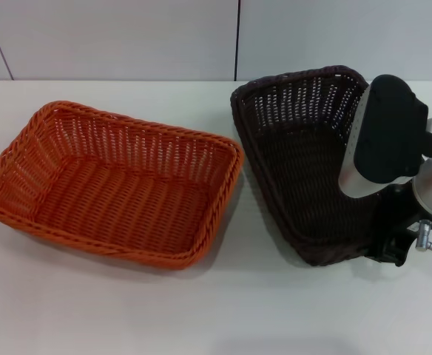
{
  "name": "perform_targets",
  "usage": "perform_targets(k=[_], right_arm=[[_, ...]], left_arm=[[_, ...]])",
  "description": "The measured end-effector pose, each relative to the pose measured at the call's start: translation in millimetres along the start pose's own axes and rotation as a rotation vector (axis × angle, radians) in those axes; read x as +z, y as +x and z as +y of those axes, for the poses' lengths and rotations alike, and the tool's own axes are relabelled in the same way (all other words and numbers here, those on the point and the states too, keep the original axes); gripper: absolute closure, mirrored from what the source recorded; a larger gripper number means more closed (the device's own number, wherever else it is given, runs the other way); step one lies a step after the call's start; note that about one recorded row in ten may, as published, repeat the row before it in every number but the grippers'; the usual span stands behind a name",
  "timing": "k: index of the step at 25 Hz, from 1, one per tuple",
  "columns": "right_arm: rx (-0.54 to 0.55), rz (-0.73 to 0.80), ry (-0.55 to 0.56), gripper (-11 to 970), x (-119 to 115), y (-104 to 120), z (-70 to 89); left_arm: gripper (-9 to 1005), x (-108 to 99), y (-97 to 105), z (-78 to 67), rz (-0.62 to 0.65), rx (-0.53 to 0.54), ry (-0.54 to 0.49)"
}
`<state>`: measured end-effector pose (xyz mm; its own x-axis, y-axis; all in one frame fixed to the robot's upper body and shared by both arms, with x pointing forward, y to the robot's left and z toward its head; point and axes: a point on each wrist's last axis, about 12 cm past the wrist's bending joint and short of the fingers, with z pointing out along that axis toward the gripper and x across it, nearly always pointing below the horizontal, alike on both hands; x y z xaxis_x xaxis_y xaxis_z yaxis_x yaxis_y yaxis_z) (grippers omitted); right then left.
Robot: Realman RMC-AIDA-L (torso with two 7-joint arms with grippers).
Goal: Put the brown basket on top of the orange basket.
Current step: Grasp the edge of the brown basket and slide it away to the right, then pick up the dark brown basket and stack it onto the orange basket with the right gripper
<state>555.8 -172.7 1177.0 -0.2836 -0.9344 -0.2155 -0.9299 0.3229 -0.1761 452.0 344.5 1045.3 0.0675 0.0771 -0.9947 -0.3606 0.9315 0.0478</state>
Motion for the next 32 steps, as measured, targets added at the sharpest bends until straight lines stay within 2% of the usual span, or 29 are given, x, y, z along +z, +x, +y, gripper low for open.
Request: perform_targets(k=[5, 7, 11, 13, 16, 23, 32], right_arm=[[0.030, -0.003, 0.017, 727, 2.3, -1.6, -0.7], [0.039, -0.008, 0.026, 741, 1.6, -1.9, -1.0], [0.073, -0.018, 0.090, 747, -7.8, -3.8, -2.2], [0.077, -0.042, 0.138, 750, -20.2, -8.3, -1.6], [0.072, -0.057, 0.160, 755, -28.2, -12.0, -0.6], [0.026, -0.115, 0.263, 772, -62.7, -28.1, 6.5], [-0.035, -0.149, 0.344, 773, -82.3, -45.5, 9.7]], left_arm=[[301, -0.5, 1.8, 2.0, 0.005, 0.003, -0.003], [302, -0.6, 2.1, 2.4, 0.006, 0.001, -0.004], [302, -0.8, 2.5, 2.6, 0.007, 0.002, -0.003], [301, -0.9, 2.8, 2.8, 0.007, 0.003, -0.003], [301, 0.9, 3.2, 1.7, 0.007, 0.005, 0.000], [302, 0.3, 3.2, 1.0, 0.004, 0.005, 0.003], [301, -0.9, 3.6, 3.6, 0.002, 0.009, -0.004]])
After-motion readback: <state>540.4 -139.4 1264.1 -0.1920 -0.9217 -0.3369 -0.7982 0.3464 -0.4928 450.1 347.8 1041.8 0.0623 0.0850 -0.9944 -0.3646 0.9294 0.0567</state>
